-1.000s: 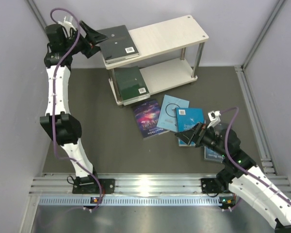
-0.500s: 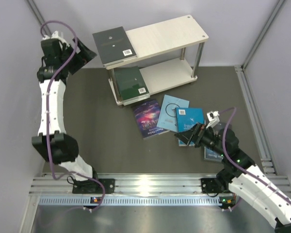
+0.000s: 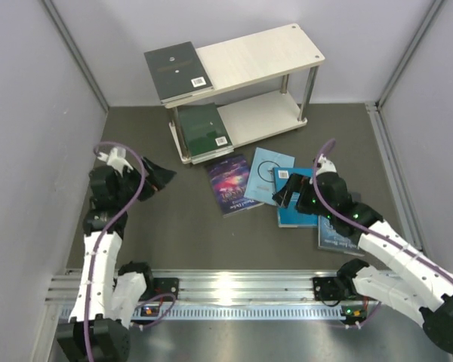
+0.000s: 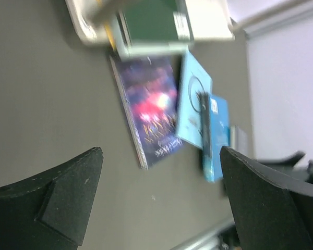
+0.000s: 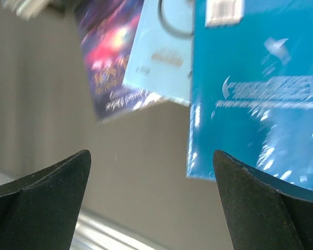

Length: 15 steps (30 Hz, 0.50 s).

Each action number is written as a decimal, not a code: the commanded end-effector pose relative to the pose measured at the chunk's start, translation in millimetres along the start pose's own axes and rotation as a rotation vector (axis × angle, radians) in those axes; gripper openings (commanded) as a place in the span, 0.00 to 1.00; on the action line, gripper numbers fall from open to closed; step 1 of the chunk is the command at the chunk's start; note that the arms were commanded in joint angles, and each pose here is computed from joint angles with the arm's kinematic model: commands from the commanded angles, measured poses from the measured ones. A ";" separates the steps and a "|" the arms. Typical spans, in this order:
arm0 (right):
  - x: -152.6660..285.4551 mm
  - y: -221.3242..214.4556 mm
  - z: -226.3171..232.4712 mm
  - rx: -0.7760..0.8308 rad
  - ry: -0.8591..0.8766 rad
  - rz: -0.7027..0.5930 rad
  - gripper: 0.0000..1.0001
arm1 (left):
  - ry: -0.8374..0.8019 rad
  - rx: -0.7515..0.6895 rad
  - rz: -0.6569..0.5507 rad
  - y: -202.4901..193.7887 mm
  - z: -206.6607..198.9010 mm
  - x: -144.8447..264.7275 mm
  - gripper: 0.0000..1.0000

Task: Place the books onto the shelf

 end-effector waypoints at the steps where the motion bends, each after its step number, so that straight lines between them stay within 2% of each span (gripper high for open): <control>1: 11.0 38.5 -10.9 0.103 -0.229 -0.129 1.00 | -0.224 0.079 0.064 -48.0 -8.5 -14.6 0.99; 2: 12.0 41.6 -13.4 0.110 -0.259 -0.137 1.00 | -0.285 0.041 0.060 -60.8 -24.6 -20.4 0.99; 4: 13.5 48.7 -16.6 0.115 -0.312 -0.150 1.00 | -0.295 0.040 0.077 -87.1 -31.8 -28.6 0.99; 5: 13.5 51.2 -17.2 0.116 -0.318 -0.151 1.00 | -0.370 0.008 0.109 -105.0 -53.8 -28.9 0.99; 6: 12.9 51.8 -16.4 0.113 -0.313 -0.144 1.00 | -0.339 0.015 0.104 -113.8 -54.2 -39.5 0.99; 11: 15.1 55.8 -14.4 0.100 -0.302 -0.147 1.00 | -0.408 0.058 0.306 -179.9 -90.1 -67.7 0.99; 13: 18.2 56.2 -15.3 0.100 -0.301 -0.151 1.00 | -0.412 0.087 0.320 -198.0 -101.3 -87.1 0.99; 15: 20.7 56.9 -16.6 0.097 -0.304 -0.155 1.00 | -0.402 0.085 0.389 -233.0 -107.0 -99.5 0.99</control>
Point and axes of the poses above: each gripper's point midway between its finger pads, its own x axis back along the fingers, its own z axis along the line the jaws close on, y = z × x, the point moved 5 cm from there along x, back along the fingers, and after that the axes turned 4 degrees about -x, right-handed, at the moved point
